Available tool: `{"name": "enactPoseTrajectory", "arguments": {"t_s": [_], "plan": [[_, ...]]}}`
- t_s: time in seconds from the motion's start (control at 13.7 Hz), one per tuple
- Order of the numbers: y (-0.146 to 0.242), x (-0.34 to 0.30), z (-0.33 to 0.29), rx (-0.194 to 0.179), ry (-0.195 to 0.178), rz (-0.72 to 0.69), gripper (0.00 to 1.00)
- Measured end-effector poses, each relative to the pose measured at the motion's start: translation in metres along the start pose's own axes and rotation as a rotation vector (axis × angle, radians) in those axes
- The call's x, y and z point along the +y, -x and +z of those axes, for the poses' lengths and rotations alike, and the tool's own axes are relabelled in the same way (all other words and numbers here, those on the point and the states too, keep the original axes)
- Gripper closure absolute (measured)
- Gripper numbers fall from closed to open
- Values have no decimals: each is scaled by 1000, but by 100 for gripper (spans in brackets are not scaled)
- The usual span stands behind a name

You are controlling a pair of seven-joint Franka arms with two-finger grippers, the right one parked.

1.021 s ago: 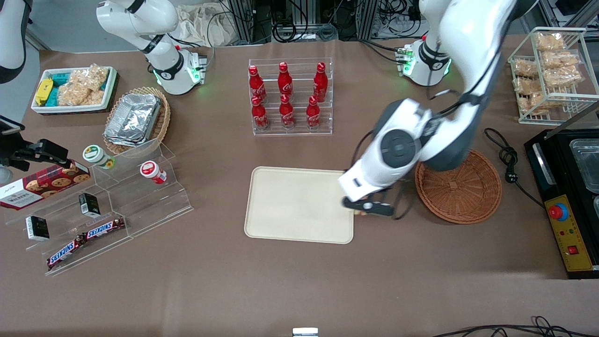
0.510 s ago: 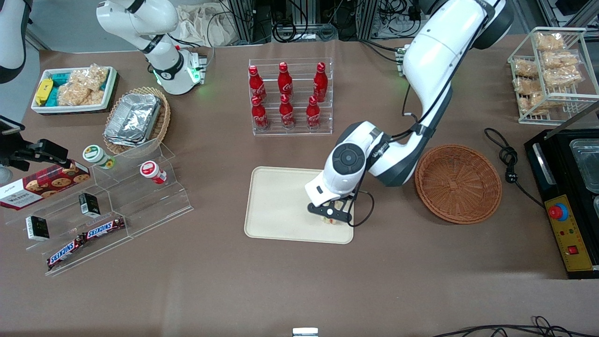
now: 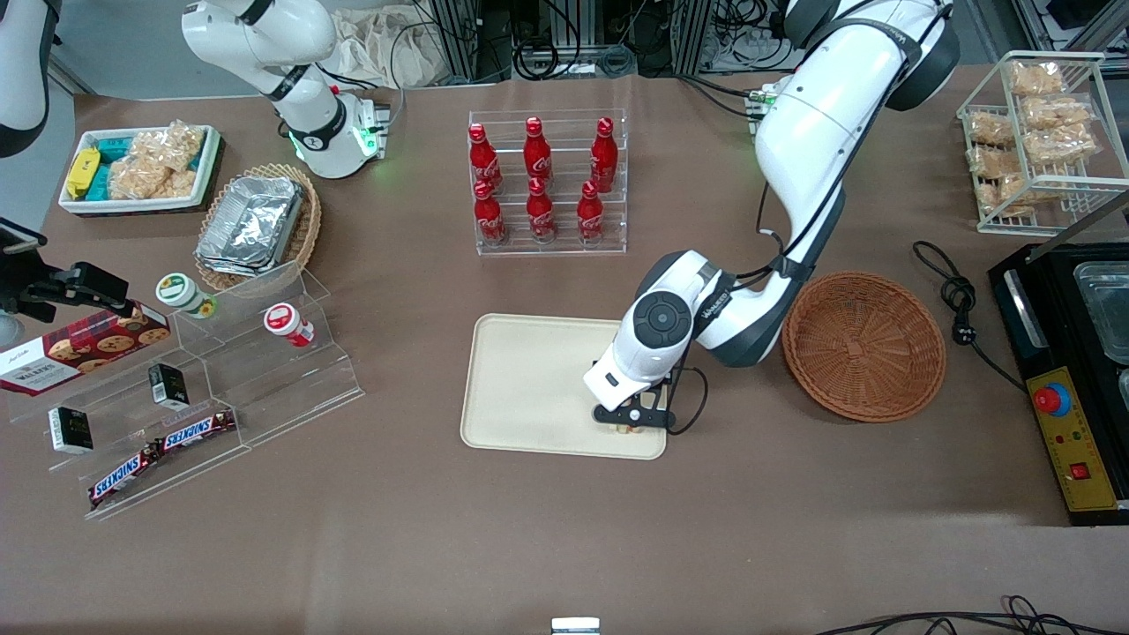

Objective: Place sandwich from basket to tray

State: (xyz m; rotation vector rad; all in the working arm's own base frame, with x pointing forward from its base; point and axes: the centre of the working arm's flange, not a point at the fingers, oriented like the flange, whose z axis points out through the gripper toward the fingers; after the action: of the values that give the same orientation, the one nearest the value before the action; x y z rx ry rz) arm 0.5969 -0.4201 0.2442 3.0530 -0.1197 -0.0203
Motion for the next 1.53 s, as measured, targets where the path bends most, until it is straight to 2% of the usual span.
{"name": "enactPoseTrajectory", "arguments": {"t_s": [0.07,0.15,0.51,0.66,0.73,0.8,1.17,1.31,1.46,1.53], "plan": [[-1,0,1,3,3,-4,81],[-2,-2,1,5,4,-9,76],[-12,-10,-9,18,10,-47,26],[-12,-14,-30,-8,-23,-60,6],[-9,-18,-49,-30,-53,-61,2],[-6,-24,-73,-40,-82,-65,2],[41,-114,-196,13,-188,-98,3],[65,-156,-244,10,-237,-128,3],[76,-187,-280,4,-255,-159,3],[78,-198,-291,-2,-239,-177,3]]}}
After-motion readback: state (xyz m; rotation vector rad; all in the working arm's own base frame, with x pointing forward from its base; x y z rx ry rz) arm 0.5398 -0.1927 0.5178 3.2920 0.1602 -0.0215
